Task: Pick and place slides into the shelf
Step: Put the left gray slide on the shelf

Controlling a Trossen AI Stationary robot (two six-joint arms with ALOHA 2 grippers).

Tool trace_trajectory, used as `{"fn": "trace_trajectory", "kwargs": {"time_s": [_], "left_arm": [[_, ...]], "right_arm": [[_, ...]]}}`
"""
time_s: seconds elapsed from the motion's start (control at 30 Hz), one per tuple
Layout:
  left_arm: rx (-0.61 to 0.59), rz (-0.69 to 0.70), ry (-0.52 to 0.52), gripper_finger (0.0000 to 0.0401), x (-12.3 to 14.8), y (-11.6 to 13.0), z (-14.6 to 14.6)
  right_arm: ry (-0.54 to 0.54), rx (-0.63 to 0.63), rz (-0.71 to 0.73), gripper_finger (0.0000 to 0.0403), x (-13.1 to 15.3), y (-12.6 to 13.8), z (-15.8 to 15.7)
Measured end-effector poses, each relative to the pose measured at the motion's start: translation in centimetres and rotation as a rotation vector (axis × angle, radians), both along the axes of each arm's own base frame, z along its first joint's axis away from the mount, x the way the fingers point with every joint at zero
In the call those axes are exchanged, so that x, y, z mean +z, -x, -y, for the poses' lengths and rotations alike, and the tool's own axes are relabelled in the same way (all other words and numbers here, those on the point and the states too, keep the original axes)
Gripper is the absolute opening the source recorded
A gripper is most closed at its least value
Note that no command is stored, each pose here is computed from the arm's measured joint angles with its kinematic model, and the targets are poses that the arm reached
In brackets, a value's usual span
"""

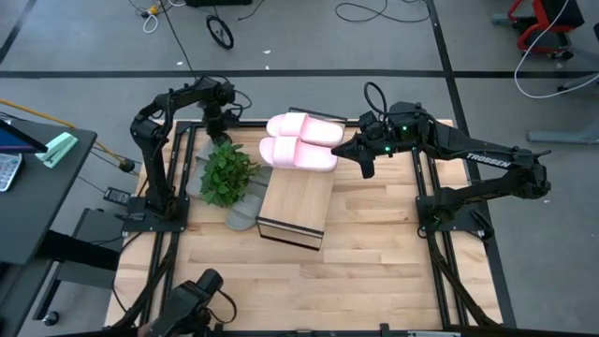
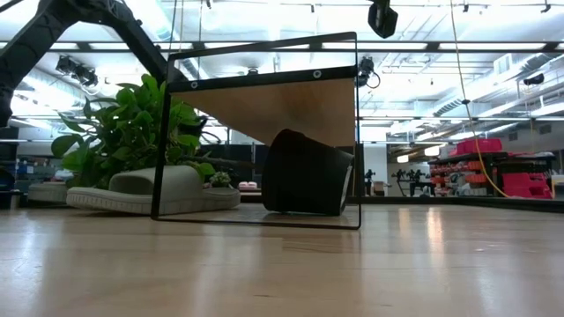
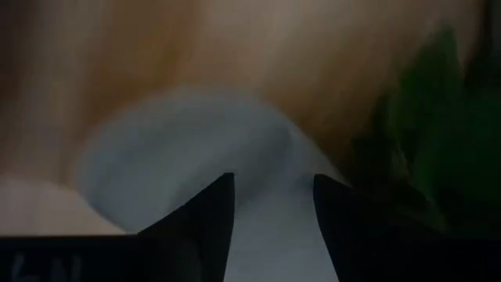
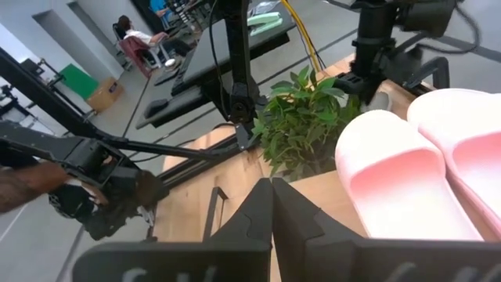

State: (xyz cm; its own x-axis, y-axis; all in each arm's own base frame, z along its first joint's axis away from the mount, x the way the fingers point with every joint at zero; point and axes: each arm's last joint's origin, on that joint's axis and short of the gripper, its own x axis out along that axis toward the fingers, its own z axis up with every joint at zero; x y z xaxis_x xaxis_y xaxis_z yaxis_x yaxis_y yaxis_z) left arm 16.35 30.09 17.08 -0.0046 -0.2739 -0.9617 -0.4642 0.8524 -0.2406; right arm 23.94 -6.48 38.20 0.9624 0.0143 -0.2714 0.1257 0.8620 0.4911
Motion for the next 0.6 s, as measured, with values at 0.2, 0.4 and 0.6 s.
{"fn": "trace_trajectory", "kwargs": {"time_s": [0.2, 0.4, 0.6], "left_arm": [[0.004, 0.021, -0.051, 0.0184, 0.0, -0.3, -0.5], [0.027, 0.004, 0.027, 0.0183, -0.5, 0.5, 0.0], [0.076, -0.004, 0.074, 0.0183, -1.6, 1.5, 0.5]], "right_arm": [[-0.024, -0.007, 0.0, 0.0005, 0.0, 0.0, 0.0], [-0.031, -0.009, 0.0, 0.0005, 0.0, 0.0, 0.0], [-0.045, -0.013, 0.0, 0.0005, 0.0, 0.0, 0.0]]}}
